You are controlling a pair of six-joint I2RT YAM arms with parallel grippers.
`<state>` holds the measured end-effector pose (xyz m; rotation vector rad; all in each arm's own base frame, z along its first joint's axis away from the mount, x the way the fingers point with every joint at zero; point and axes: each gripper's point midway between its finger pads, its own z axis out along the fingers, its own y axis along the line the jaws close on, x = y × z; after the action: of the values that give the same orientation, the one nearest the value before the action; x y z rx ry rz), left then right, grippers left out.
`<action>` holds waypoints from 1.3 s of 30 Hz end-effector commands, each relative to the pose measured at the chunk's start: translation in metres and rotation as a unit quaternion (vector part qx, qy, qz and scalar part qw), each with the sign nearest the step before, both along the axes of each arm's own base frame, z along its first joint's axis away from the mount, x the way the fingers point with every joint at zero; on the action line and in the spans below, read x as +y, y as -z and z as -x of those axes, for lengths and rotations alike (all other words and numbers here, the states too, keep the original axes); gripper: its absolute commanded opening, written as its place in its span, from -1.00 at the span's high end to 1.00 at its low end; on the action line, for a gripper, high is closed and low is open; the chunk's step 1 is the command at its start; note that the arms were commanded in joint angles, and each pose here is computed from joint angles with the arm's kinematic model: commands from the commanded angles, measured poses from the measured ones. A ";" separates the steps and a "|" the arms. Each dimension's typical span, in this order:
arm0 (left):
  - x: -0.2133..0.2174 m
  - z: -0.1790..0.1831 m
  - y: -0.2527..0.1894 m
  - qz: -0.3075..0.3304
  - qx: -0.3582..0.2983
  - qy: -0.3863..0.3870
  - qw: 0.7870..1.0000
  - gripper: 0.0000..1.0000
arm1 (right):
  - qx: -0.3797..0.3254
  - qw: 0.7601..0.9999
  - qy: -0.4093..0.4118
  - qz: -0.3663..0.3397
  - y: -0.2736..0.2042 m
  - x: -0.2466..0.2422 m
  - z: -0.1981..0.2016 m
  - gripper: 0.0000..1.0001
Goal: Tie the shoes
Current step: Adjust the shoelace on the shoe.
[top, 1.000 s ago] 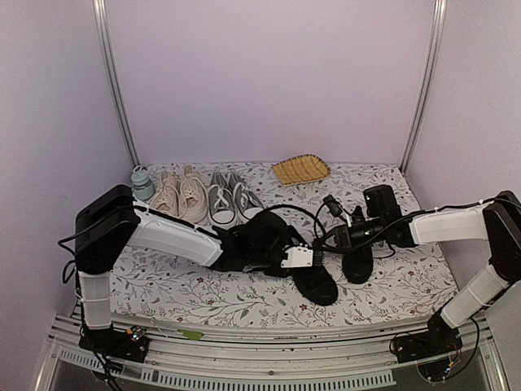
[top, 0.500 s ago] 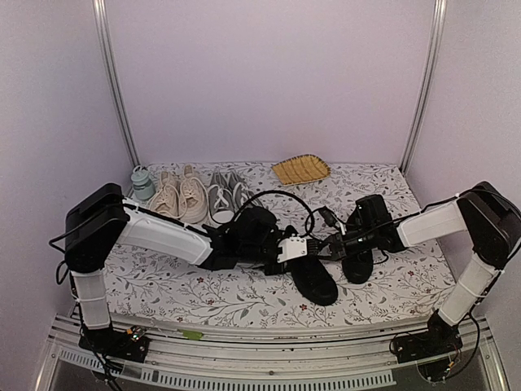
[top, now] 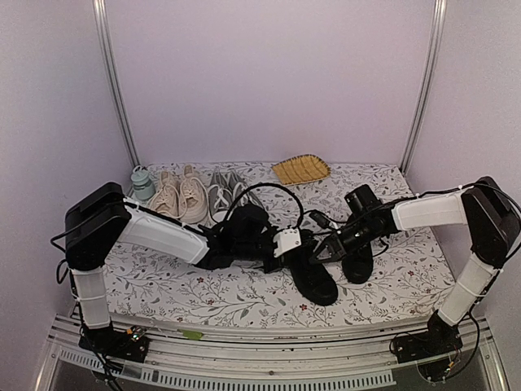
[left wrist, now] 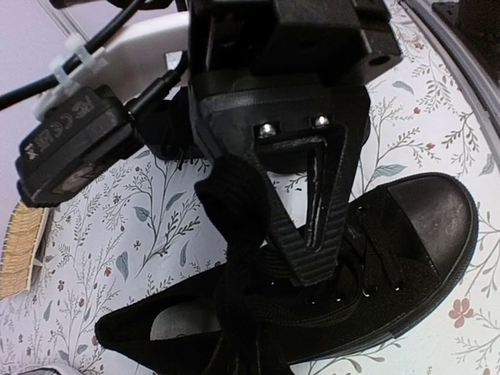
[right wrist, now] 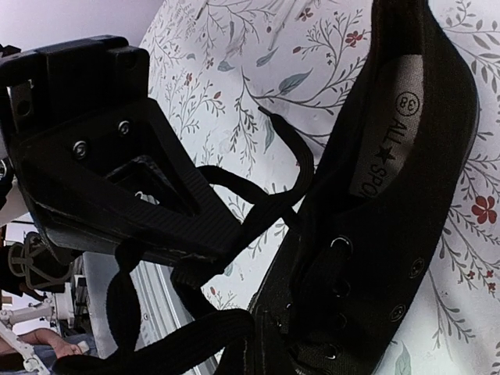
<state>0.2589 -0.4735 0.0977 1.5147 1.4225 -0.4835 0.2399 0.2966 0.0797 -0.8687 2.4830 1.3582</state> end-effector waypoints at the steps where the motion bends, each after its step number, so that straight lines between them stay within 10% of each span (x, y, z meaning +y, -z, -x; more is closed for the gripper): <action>1: -0.003 0.000 -0.018 0.038 0.000 0.003 0.999 1.00 | 0.008 0.998 -0.033 0.061 0.010 -0.010 0.013 0.99; 9: -0.007 0.006 -0.030 0.076 0.013 0.013 0.997 1.00 | 0.027 0.997 -0.037 0.063 0.017 0.003 0.006 0.94; 15: -0.004 0.003 -0.028 0.077 0.013 0.005 0.997 1.00 | 0.011 0.998 -0.031 0.055 0.003 0.007 0.000 0.43; 28: 0.005 -0.010 -0.010 0.063 0.047 -0.030 0.996 1.00 | -0.039 0.995 -0.003 0.097 -0.012 -0.007 -0.011 -0.04; 39: 0.002 -0.018 0.007 0.052 0.086 -0.055 0.993 1.00 | -0.110 0.993 0.027 0.026 -0.055 -0.011 -0.013 0.06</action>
<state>0.2659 -0.4706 0.1046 1.3568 1.5083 -0.6207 0.2533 0.2846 0.1157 -0.9298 2.4733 1.0738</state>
